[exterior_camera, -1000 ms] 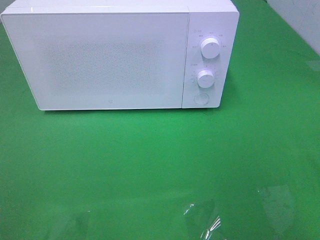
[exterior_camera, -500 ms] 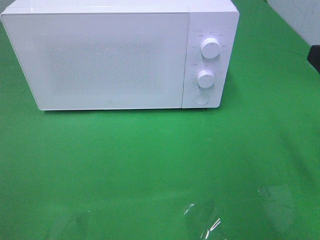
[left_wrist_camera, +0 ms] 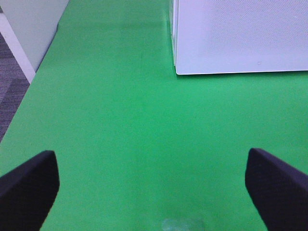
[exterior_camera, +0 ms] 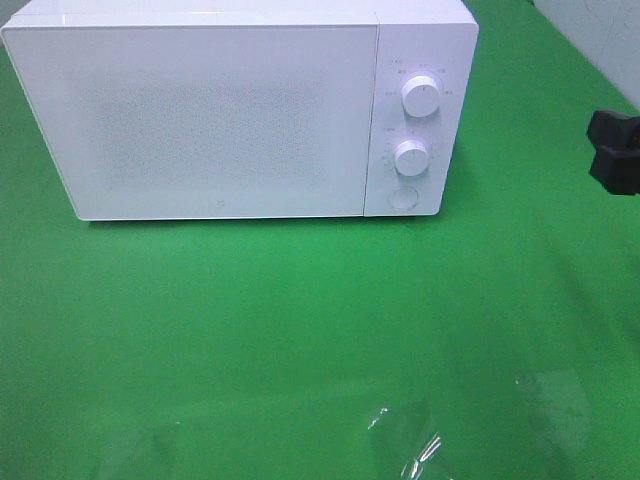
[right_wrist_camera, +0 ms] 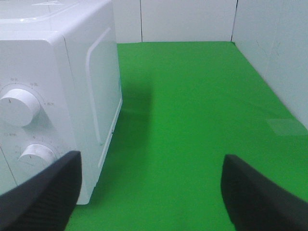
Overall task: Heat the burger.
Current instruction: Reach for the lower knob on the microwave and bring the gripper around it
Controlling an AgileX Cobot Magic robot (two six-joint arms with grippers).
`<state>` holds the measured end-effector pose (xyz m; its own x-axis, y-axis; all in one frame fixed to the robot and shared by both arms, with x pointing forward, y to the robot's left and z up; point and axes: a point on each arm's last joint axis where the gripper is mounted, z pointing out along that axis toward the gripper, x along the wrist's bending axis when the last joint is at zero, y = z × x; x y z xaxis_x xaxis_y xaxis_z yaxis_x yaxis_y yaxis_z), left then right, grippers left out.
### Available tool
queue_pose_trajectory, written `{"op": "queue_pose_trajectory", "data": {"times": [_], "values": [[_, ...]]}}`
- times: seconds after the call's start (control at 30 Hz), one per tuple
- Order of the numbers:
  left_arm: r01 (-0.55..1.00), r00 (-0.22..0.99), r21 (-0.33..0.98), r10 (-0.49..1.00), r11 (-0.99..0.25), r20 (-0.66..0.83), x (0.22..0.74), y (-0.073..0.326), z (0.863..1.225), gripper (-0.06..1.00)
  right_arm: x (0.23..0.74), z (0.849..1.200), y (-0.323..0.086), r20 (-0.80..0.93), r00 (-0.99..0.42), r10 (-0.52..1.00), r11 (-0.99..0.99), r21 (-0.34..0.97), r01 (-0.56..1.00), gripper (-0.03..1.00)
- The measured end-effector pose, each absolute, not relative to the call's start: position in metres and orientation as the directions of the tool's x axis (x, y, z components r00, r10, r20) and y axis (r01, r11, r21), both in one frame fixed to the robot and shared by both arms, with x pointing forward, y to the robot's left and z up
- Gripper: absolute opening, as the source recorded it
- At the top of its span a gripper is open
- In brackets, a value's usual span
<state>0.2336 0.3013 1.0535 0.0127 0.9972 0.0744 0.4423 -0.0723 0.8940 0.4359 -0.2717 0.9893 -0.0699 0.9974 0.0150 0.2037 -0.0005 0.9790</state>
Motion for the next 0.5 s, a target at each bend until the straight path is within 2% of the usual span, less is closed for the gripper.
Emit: {"op": "queue_pose_trajectory", "data": {"times": [0.5], "values": [[0.442, 0.013, 0.894, 0.997, -0.072, 0.074, 0.234, 0.301, 1.053, 0.97, 0.444, 0.952, -0.215, -0.011, -0.046, 0.999, 0.019, 0.985, 0.172, 0.77]]}}
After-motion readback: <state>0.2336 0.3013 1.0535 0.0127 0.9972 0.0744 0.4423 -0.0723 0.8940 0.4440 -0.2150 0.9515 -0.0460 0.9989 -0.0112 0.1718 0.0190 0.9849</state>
